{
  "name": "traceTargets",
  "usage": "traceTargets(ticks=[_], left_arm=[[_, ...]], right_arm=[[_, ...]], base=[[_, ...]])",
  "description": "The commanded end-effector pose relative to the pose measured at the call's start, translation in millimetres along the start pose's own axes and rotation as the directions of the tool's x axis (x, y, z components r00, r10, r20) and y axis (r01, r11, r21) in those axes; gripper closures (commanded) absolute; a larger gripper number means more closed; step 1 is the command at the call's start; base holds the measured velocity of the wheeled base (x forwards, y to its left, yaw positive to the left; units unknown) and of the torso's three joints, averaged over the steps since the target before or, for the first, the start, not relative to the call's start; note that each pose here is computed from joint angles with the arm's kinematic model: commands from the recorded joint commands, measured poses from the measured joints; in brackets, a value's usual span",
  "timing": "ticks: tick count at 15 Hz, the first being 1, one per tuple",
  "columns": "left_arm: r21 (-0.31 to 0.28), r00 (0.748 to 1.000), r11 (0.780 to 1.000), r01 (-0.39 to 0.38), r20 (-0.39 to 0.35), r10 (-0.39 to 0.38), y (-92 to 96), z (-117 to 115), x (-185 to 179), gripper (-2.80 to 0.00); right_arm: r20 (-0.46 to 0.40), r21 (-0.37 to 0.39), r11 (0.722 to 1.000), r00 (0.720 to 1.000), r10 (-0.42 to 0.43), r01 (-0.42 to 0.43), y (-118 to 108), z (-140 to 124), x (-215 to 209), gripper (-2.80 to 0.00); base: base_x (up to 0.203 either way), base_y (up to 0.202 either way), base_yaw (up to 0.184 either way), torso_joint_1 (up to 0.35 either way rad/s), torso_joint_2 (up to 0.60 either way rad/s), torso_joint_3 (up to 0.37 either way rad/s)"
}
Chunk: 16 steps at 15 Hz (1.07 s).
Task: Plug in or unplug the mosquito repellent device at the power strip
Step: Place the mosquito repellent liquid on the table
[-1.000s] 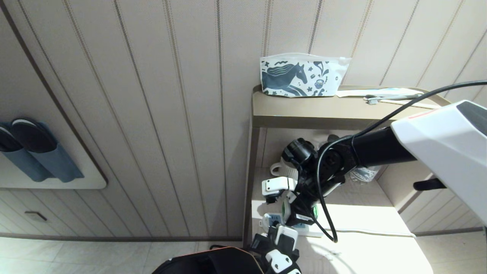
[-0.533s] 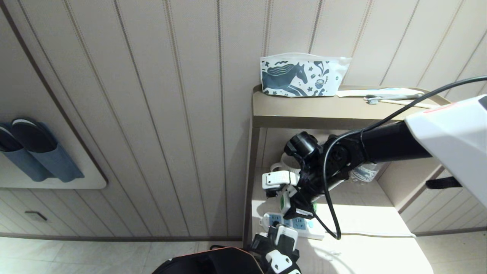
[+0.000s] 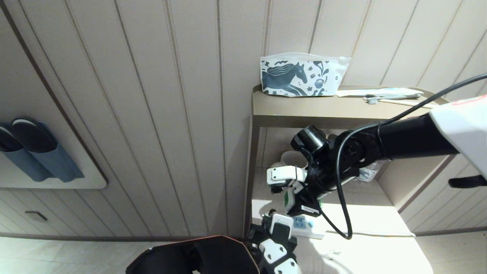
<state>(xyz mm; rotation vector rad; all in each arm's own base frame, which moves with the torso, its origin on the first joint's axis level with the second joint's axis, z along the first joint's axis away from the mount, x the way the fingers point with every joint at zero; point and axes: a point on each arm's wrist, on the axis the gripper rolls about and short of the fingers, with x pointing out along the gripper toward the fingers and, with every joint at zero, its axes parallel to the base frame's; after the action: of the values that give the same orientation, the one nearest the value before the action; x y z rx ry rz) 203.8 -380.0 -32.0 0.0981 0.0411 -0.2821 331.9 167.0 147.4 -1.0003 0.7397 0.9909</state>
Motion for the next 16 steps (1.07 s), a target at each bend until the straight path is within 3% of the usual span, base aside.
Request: traceTargets(ticks=[1,6,10,16], left_arm=[[-0.038,0.999,0.999,-0.032,0.032,0.033,16.5,29,0,0.00],[0.011,0.999,0.999,-0.043,-0.021,0.044,39.4,13,-13,0.00],[0.029,0.994,0.995,-0.095,-0.056,0.096,59.3,2,-4,0.00],[0.048,0.965,0.974,-0.220,-0.135,0.224,117.3,-3,1,0.00]], right_arm=[[0.025,-0.007,0.999,0.999,-0.033,0.033,1,1,-18,0.00],[0.055,0.016,0.994,0.993,-0.104,0.104,2,-7,-56,0.00],[0.075,0.026,0.989,0.986,-0.150,0.149,8,-13,-83,0.00],[0.074,0.030,0.989,0.986,-0.148,0.147,20,-18,-101,0.00]], base=[[0.000,0.000,0.000,0.000,0.00,0.000],[0.000,0.000,0.000,0.000,0.00,0.000],[0.000,0.000,0.000,0.000,0.00,0.000],[0.000,0.000,0.000,0.000,0.00,0.000]])
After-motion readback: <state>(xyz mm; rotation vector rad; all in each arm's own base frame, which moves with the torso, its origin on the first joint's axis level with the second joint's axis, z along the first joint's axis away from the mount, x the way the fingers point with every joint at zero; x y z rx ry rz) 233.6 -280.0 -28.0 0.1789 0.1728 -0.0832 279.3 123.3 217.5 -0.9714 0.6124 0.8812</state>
